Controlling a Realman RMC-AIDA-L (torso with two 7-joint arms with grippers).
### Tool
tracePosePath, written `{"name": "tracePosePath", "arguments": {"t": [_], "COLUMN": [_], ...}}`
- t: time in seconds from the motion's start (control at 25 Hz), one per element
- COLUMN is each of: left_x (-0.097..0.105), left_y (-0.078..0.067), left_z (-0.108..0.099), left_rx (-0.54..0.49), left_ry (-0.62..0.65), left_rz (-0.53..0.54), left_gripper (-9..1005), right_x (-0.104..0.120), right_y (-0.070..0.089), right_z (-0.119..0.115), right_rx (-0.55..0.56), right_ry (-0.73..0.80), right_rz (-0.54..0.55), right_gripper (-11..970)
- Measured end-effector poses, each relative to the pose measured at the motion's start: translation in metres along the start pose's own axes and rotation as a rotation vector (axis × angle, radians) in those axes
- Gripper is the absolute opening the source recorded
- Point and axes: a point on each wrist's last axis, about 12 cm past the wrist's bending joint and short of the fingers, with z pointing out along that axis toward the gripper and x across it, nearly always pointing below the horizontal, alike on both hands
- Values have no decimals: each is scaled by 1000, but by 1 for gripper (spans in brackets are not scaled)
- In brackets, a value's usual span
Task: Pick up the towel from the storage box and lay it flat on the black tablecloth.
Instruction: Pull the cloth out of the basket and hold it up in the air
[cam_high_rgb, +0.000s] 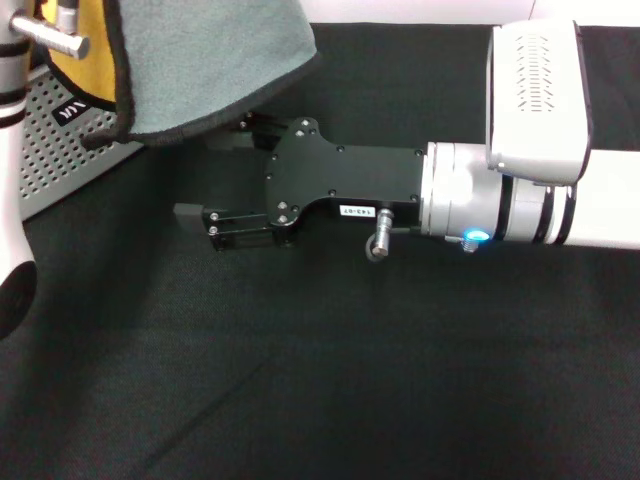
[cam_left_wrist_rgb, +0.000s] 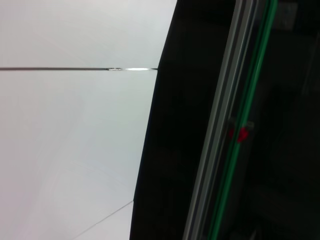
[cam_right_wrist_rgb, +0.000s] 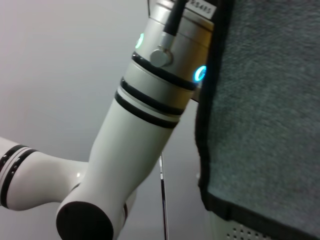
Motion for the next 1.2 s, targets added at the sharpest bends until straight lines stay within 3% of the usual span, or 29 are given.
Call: {"name": "tracePosePath", "arguments": {"t": [0.24,0.48,0.64,0.8,1.2], "left_x": [2,-4,-14,-21,-28], "left_y": [2,5,7,9,8], "left_z": [2,-6,-19,-30,-37], "left_rx": [0,-31,-71,-108,-122], "left_ry": [6,-20,-67,-93,-115], "left_rz": [-6,10,28,49,70], "left_gripper": [16,15,15,16,15], "right_x": [-12,-21,-21,-18,-8], "right_y": [-1,7,14,14,12], "right_z": [11,12,0,-24,-48], "right_rx": [-35,-115,-144,-84,-7], "right_ry": [-13,-65,-132,-204,-229], "right_rz": [-59,-124,-123,-105,-30], "right_gripper": [863,862,861,861,858]}}
